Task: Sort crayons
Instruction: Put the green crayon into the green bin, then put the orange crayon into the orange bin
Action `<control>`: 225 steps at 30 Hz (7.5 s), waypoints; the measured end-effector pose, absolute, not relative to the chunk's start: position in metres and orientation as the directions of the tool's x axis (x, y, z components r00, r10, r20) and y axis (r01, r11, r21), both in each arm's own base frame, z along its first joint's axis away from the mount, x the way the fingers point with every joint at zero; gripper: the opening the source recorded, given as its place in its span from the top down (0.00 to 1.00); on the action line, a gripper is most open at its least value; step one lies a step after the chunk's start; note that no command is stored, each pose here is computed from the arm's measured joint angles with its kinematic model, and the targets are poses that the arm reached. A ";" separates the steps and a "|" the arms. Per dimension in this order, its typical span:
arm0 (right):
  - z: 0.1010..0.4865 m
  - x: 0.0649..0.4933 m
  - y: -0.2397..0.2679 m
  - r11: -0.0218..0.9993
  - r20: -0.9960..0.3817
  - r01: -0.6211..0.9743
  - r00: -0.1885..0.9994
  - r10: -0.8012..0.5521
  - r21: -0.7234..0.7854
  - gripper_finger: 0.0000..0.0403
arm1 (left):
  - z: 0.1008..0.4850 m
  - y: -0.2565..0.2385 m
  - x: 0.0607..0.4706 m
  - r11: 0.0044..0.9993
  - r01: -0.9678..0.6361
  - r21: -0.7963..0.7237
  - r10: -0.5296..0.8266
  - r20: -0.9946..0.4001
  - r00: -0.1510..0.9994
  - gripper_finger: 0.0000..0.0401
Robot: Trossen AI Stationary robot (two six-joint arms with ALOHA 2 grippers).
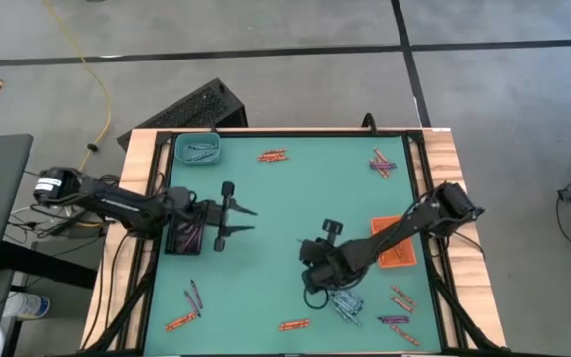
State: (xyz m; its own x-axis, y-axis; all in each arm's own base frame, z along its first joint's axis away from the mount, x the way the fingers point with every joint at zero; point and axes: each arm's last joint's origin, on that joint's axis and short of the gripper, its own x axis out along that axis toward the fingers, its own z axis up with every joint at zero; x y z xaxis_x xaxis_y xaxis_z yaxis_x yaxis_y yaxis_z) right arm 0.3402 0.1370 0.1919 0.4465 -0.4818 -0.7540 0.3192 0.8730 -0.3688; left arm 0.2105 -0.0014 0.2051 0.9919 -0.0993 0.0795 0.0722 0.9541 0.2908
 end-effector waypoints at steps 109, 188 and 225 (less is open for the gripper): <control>0.315 0.379 0.062 0.816 -0.255 0.264 0.861 -0.440 -0.514 0.98 | 0.261 0.024 0.248 0.896 0.027 0.444 -0.183 0.312 0.933 0.98; 0.266 0.345 0.014 0.798 -0.658 0.401 0.455 -0.600 -0.450 0.63 | 0.243 0.171 0.163 0.648 -0.502 0.573 0.762 -0.471 0.445 0.98; 0.266 0.345 0.014 0.798 -0.655 0.404 0.459 -0.600 -0.448 0.63 | 0.189 0.200 0.143 0.718 -0.424 0.552 0.661 -0.731 0.167 0.77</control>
